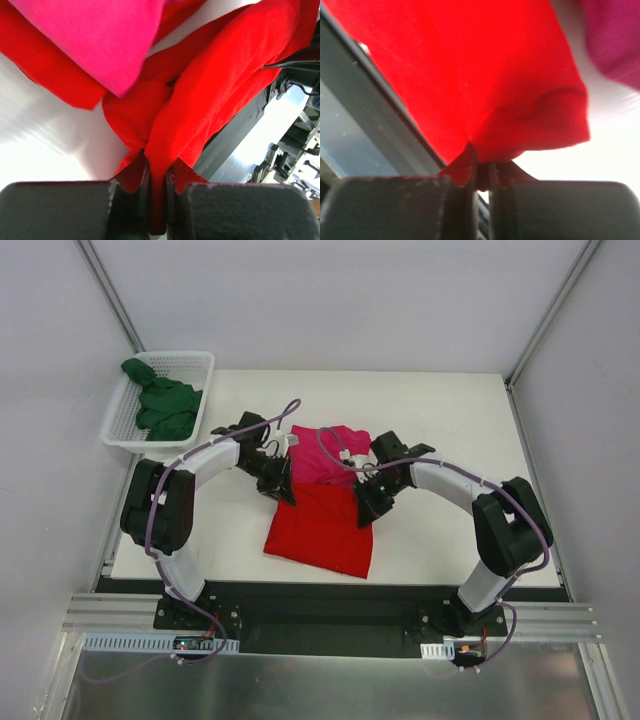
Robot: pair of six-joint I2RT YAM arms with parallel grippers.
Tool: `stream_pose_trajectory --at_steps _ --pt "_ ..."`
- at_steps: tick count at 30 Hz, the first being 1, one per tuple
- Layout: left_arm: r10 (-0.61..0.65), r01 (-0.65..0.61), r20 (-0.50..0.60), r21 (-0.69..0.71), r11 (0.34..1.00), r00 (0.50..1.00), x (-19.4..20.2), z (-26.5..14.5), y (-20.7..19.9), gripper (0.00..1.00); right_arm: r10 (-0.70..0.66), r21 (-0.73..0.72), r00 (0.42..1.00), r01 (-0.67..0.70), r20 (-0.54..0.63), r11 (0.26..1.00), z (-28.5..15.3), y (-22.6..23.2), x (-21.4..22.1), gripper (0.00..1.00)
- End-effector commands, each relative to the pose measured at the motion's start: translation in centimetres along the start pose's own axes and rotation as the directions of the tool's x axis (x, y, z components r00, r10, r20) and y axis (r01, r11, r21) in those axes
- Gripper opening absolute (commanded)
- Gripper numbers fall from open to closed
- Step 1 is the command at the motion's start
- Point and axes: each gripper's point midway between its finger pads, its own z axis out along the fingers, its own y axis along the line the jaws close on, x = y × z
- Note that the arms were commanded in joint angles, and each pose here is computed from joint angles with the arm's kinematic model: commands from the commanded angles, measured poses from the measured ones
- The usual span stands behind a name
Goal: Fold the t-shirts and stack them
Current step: Put the neatly folded tshirt into the corner of the board with the right arm
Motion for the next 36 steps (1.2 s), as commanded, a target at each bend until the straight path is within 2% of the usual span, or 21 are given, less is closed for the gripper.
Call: stream_pose_trajectory --at_steps 1,5,10,20,32,36 --pt "0.04 -0.039 -0.026 0.056 0.998 0.999 2.7 -1.3 -2.0 0.0 -0.099 -0.02 0.995 0.099 -0.021 0.995 -1.5 1.7 1.5 0.01" --pt "0.032 -0.028 -0.057 0.068 0.997 0.998 5.7 -1.7 -2.2 0.0 -0.143 -0.034 0.989 0.142 -0.033 0.989 -1.6 2.9 2.2 0.01" --pt "0.094 -0.09 -0.034 0.088 0.992 0.995 6.7 -2.8 -3.3 0.0 -0.22 -0.031 0.975 0.219 -0.016 0.975 -2.0 4.2 2.3 0.01" --pt "0.214 -0.217 0.042 0.095 0.972 0.976 4.6 -4.3 -5.0 0.0 -0.338 0.059 0.94 0.336 0.038 0.94 -3.3 5.4 1.2 0.01" --pt "0.393 -0.393 0.116 -0.024 0.919 0.912 2.1 -6.4 -5.4 0.0 -0.423 0.26 0.903 0.392 0.073 0.882 -5.3 3.7 -1.8 0.01" --pt "0.465 -0.459 0.128 -0.075 0.885 0.876 1.1 -7.1 -5.4 0.0 -0.458 0.302 0.884 0.413 0.093 0.859 -6.2 3.6 -3.0 0.01"
